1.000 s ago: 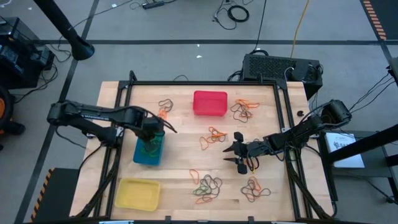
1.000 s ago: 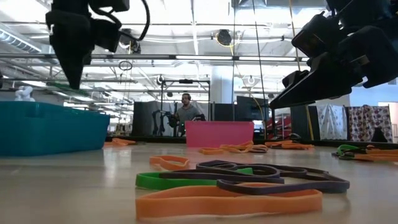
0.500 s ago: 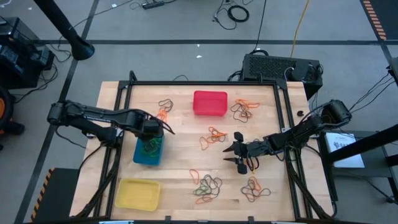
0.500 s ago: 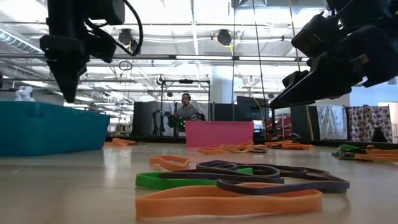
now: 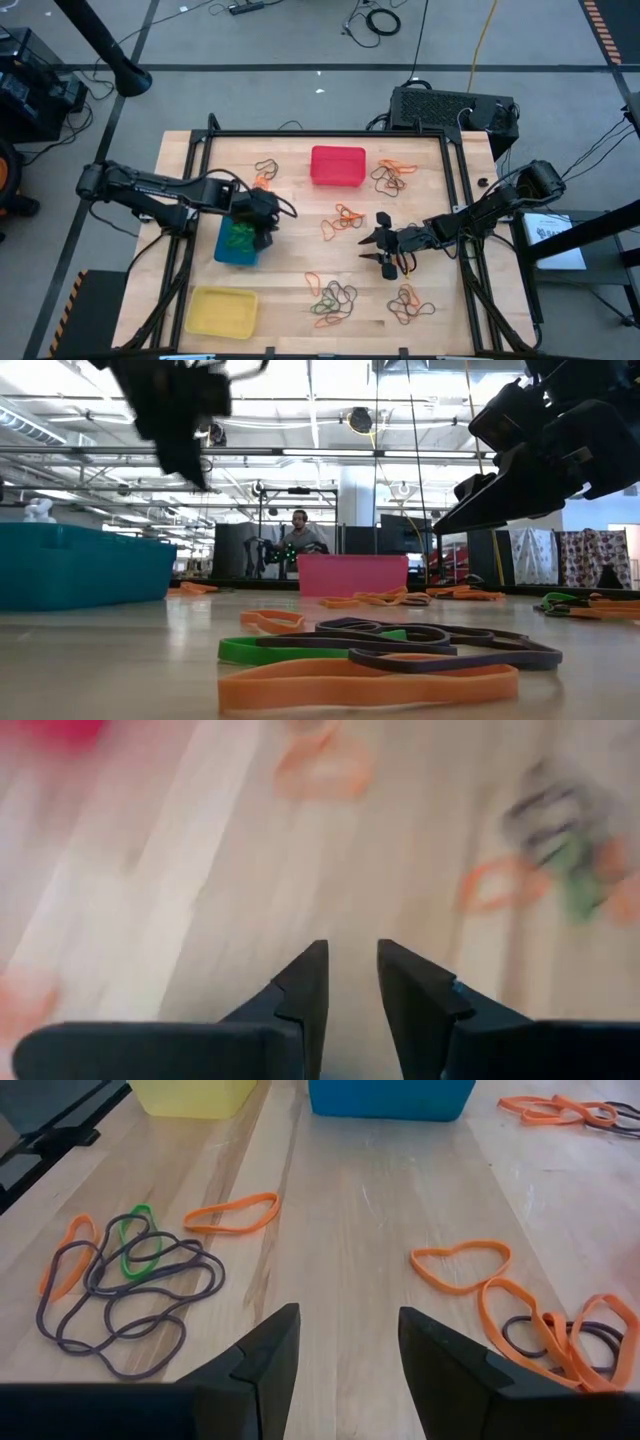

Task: Sort rubber bands into baskets

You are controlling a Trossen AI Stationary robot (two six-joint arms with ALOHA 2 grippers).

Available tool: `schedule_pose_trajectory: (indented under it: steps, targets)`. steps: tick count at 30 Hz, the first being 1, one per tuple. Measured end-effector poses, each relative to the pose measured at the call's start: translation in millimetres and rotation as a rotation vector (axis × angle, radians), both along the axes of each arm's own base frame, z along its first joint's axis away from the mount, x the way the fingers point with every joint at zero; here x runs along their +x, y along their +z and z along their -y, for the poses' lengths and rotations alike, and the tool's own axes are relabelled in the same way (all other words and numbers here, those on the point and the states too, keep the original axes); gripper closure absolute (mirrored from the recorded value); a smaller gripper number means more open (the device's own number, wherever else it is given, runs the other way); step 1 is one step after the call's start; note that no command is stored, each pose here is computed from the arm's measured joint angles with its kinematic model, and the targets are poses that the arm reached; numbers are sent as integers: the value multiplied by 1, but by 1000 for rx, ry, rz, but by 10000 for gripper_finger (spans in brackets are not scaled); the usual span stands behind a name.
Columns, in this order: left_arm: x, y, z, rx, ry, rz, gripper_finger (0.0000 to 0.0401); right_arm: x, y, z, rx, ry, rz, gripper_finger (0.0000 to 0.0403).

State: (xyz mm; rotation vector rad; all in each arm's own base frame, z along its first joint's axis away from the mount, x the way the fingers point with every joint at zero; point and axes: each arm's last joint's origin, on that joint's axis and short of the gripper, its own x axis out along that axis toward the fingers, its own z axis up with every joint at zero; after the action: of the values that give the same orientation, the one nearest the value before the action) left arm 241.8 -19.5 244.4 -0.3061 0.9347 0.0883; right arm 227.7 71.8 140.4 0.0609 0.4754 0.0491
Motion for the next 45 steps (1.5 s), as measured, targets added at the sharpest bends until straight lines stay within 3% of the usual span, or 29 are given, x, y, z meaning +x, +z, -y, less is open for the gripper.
schedule_pose_trajectory:
  steps: [4,8,18,22,30,36,45]
  targets:
    - [17,7,17,7,-94,185,305,0,1,0,2,0,6,238]
    - [36,0,43,0,-209,287,305,0,1,0,3,0,9,238]
    - [76,-69,118,-61,-460,314,305,1,2,0,12,-4,16,238]
    - [88,-81,144,-74,-516,298,305,1,2,0,33,-12,24,238]
    - [97,-103,168,-56,-523,220,305,1,3,0,90,-40,22,238]
    - [99,-117,167,-41,-452,174,305,1,2,0,103,-47,19,238]
    - [97,-124,166,-33,-457,129,305,1,2,0,102,-46,19,238]
